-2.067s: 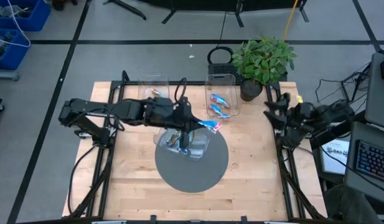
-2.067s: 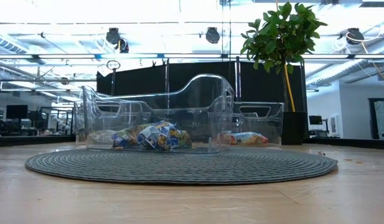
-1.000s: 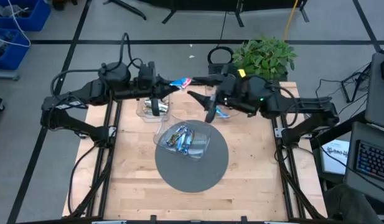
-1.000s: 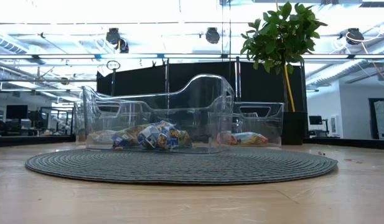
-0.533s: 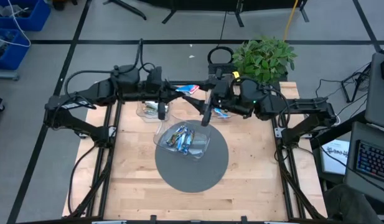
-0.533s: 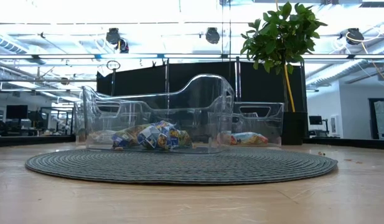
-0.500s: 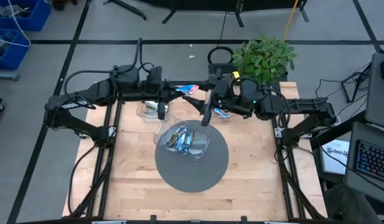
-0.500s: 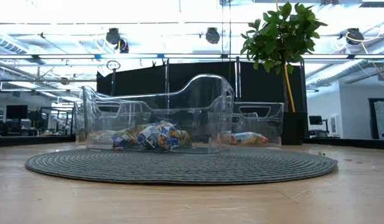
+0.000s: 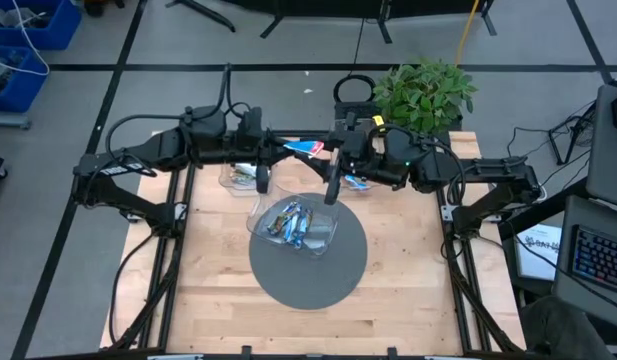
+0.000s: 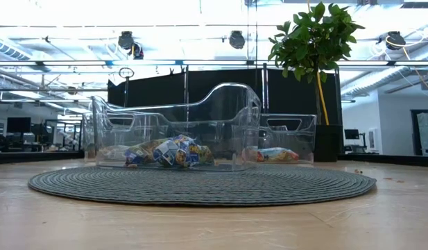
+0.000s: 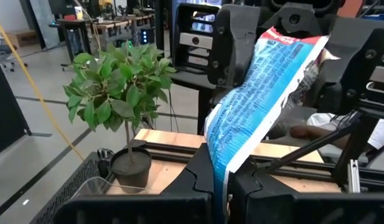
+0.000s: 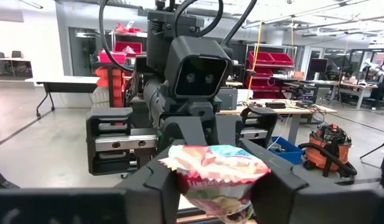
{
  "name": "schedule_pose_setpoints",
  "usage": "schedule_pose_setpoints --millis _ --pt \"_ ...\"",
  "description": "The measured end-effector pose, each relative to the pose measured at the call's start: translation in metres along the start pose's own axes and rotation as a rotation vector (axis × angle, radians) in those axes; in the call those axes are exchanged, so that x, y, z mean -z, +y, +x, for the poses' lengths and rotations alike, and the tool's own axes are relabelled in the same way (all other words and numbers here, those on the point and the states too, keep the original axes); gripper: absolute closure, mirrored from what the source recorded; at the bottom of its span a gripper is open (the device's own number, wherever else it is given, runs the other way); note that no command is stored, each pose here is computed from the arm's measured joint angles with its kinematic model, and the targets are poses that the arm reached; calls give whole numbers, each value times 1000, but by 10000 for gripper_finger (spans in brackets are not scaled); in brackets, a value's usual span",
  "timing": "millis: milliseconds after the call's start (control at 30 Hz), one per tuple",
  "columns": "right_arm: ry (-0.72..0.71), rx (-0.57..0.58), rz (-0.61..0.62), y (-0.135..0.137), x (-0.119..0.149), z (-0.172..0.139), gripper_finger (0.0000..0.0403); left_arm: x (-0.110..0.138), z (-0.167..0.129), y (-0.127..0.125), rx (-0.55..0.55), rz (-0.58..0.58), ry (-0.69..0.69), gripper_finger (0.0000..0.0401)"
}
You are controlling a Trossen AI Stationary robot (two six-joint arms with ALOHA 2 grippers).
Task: Pick and place Granola Bars by type
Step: Put the red granola bar into the top right transparent bin
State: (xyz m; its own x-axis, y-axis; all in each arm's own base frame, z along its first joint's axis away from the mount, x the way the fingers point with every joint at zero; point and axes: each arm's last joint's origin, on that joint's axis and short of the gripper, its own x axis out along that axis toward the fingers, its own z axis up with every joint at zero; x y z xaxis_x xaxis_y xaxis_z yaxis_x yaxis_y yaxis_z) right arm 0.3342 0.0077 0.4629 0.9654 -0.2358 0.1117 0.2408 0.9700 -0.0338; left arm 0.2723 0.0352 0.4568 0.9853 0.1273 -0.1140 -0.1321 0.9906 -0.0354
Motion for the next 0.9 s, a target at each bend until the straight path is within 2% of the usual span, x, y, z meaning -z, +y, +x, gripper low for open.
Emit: schedule_pose_setpoints --millis 367,600,700,900 --pt "-3 1 -34 0 -1 0 356 -3 0 -2 50 -2 -32 393" --pt "-2 -1 -67 0 0 0 374 -3 0 -2 74 -19 -33 390" --pt "-2 -2 -74 0 0 0 375 -3 0 -2 84 -38 -32 361" --pt "-2 -3 -76 0 0 0 378 -4 0 -2 84 -43 -32 273"
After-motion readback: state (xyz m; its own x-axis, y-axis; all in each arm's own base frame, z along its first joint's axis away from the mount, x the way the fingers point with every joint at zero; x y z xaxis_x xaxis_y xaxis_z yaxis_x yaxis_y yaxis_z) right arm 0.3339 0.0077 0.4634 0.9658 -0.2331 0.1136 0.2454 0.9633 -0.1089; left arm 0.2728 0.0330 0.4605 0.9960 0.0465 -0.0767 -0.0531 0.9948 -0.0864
